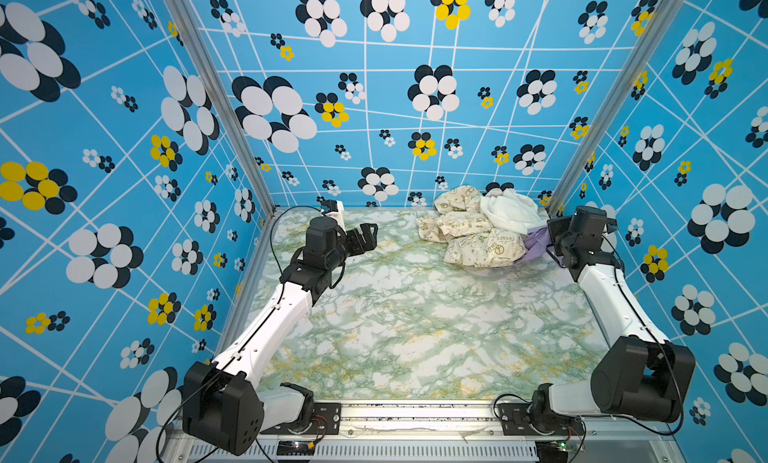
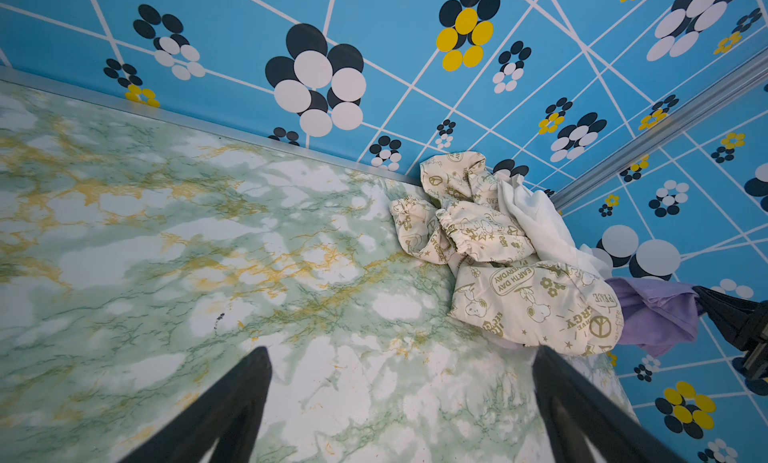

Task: Pick out a specific cloth from the pile
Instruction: 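Lift the purple T-shirt up out of the pile with the right gripper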

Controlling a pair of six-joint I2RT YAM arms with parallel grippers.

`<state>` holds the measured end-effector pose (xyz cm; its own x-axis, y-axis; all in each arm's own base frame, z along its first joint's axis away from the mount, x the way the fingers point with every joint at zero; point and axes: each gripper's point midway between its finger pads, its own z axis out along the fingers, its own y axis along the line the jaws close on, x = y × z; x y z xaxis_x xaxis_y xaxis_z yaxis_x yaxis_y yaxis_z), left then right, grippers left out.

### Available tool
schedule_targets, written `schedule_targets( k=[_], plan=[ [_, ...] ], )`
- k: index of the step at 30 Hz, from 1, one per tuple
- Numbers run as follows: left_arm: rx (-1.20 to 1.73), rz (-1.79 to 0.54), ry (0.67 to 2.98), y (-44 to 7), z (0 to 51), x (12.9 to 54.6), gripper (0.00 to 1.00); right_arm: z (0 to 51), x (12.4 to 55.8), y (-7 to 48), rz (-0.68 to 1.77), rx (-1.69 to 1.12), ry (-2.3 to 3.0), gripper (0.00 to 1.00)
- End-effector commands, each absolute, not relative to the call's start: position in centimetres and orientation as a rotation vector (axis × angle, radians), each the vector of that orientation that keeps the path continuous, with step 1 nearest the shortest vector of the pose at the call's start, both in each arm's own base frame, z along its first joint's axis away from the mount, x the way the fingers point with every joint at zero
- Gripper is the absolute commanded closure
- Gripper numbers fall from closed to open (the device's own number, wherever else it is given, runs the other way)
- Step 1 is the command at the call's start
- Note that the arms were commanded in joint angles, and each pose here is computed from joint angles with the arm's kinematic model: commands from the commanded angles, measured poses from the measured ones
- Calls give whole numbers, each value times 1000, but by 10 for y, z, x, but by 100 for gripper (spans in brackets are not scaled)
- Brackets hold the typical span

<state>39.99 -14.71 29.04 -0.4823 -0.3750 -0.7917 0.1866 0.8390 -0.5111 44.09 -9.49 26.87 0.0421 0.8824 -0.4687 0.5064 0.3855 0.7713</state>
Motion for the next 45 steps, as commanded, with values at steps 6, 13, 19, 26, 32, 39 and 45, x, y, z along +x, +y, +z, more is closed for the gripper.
schedule_targets(
  k=[6,13,19,26,32,39,45],
  plan=[
    [-65,-687,1918,-152,312,406,1,357,445,-92,379,1065,1507,100],
    [-52,-707,1914,-157,309,409,1,403,443,-82,304,930,1474,100],
    [-36,-716,1908,-159,312,413,1,434,442,-74,278,853,1446,100],
    [-6,-762,1896,-166,316,414,1,474,438,-64,262,774,1384,100],
    [-12,-756,1892,-163,317,414,1,513,434,-53,285,705,1331,100],
    [-18,-758,1886,-160,317,410,1,544,455,-10,305,504,1382,100],
    [-18,-759,1889,-158,316,410,1,535,477,65,333,281,1507,100]
  ],
)
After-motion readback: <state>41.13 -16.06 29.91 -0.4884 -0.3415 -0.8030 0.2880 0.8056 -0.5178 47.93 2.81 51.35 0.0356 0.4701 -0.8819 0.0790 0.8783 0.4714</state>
